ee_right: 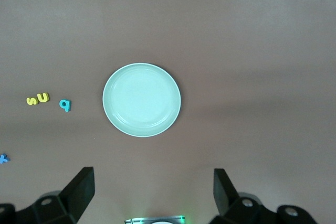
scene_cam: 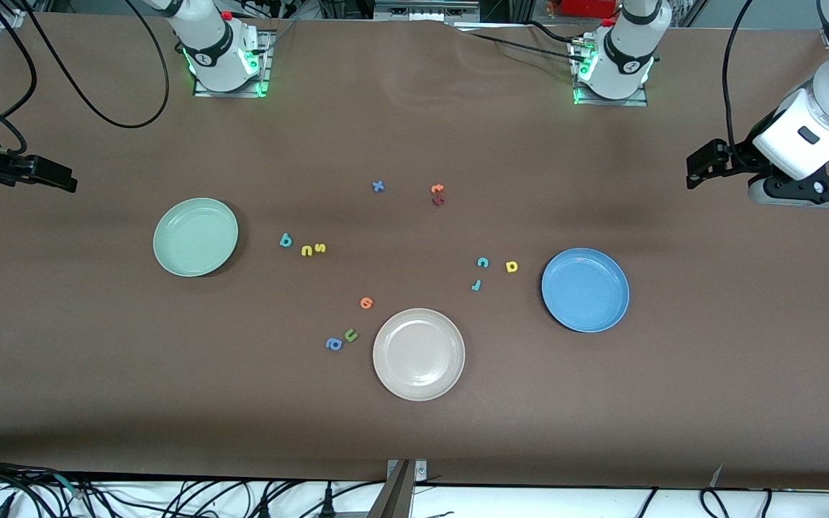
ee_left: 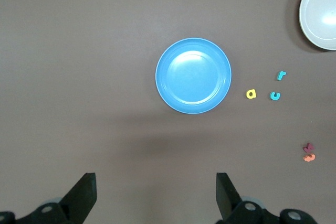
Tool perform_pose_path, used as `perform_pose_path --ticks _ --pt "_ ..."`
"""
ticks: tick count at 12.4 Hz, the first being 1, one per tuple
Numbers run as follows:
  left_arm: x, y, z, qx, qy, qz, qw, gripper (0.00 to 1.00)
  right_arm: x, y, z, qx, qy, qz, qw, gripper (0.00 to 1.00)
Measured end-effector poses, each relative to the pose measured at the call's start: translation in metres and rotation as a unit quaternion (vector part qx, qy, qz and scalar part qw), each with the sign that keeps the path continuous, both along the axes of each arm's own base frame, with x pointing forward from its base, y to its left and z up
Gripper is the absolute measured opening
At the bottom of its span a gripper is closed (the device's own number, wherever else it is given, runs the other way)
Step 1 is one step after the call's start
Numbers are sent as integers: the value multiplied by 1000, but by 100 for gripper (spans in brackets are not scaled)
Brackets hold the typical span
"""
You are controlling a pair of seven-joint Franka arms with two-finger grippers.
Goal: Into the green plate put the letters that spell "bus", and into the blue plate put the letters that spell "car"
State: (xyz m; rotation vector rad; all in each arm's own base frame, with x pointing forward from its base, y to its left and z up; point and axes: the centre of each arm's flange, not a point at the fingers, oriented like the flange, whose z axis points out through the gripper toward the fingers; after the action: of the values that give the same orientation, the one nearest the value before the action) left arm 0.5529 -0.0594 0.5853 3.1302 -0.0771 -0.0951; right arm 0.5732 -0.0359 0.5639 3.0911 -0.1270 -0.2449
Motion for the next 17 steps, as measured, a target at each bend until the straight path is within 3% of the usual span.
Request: perform_pose_path --ticks 2,4,7,9,11,13,15,17 --pt "-1 -6 0 -1 1 -17 1000 100 0 0 0 0 0 -3 1000 100" --pt "-1 -13 -1 -11 3 -90 996 100 -1 4 -1 -6 3 -34 999 100" --pt "8 -30 -32 -71 28 -189 979 100 -1 32 -2 -16 5 -79 997 100" --pt "26 -49 -76 -89 47 -238 966 100 -1 67 -9 -28 8 -119 992 100" --pt "35 -97 -117 -90 54 -303 947 100 -2 110 -26 -45 16 -164 985 100" --pt "30 -164 -159 -82 65 -375 921 100 -2 152 -55 -50 15 -193 980 99" --pt "23 -221 -209 -78 66 -430 897 100 -6 182 -99 -43 14 -200 979 99" --pt "21 -255 -258 -48 60 -485 871 100 -17 201 -145 -39 14 -192 981 99"
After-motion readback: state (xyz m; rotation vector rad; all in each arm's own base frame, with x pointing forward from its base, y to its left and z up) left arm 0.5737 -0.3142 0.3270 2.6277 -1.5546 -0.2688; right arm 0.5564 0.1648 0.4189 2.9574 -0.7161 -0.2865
